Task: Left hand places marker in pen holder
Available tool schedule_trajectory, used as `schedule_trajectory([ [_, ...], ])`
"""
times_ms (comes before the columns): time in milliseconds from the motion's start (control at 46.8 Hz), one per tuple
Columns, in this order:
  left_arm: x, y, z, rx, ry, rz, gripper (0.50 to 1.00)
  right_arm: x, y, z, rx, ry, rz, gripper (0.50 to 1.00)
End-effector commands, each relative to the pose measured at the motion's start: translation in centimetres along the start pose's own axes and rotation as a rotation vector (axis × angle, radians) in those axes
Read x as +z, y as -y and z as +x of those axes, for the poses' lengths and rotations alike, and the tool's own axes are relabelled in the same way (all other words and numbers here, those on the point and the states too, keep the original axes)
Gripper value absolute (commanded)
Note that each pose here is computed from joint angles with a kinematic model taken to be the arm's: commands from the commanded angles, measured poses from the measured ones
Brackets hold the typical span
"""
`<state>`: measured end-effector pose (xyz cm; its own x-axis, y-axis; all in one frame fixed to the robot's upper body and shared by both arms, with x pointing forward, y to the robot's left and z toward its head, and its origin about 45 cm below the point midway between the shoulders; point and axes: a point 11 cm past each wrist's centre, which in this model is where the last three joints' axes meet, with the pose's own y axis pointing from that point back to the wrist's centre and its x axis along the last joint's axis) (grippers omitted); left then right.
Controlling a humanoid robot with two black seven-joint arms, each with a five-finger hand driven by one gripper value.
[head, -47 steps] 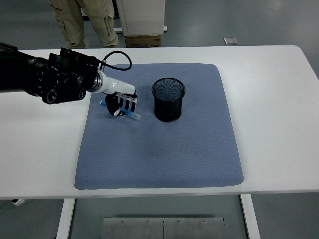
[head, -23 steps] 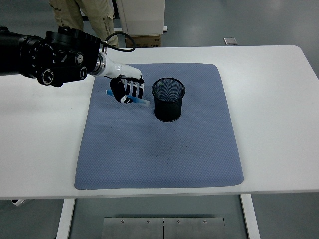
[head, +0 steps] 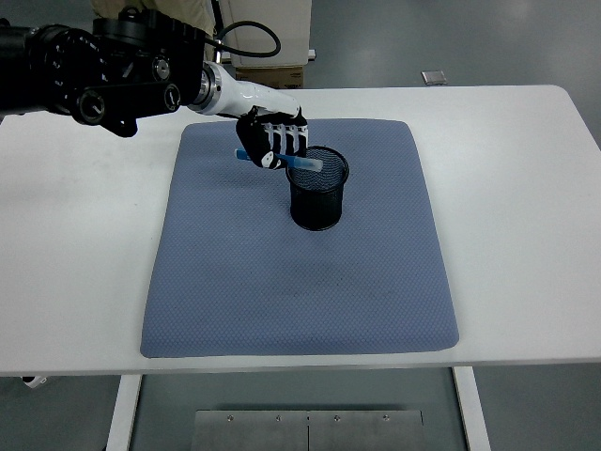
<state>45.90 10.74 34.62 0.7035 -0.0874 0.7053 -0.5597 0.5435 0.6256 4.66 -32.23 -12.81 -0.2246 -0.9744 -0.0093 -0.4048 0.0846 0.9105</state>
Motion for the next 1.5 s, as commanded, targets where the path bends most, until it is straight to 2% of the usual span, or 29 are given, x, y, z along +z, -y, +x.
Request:
schedule_trajectory([
  [0,0.7,0.2,0.2,0.009,-0.023,-0.024,0.5,0.0,0.0,0.0,0.0,0.0,0.0,1.0],
  [406,2.0,0.8,1.1,0.06,-0.099,-0.082,0.5,0.0,0.0,0.0,0.0,0.001,0.0,1.0],
  [662,3.2,2.6,-0.8,0.038,-0.249,-0.145,0.5,0.0,0.0,0.0,0.0,0.0,0.0,1.0],
  [940,2.9,3.0,-0.5,0.093,-0.358,-0.175,0.5,0.0,0.0,0.0,0.0,0.0,0.001,1.0],
  [1111,2.3,3.5,-1.7,0.081,-0.396,-0.18,0.5,0.0,0.0,0.0,-0.001,-0.002,0.0,1.0],
  [1368,2.6,3.3,-1.2,0.11,-0.491,-0.242,0.5,0.0,0.0,0.0,0.0,0.0,0.002,1.0],
  [1389,2.7,3.3,-1.2,0.114,-0.496,-0.246,0.513,0.0,0.0,0.0,-0.001,-0.002,0.0,1.0],
  [1453,2.6,3.3,-1.0,0.128,-0.508,-0.248,0.648,0.0,0.0,0.0,0.0,0.0,0.0,1.0],
  [1474,2.6,3.3,-1.0,0.133,-0.511,-0.247,0.672,0.0,0.0,0.0,-0.001,-0.002,0.0,1.0],
])
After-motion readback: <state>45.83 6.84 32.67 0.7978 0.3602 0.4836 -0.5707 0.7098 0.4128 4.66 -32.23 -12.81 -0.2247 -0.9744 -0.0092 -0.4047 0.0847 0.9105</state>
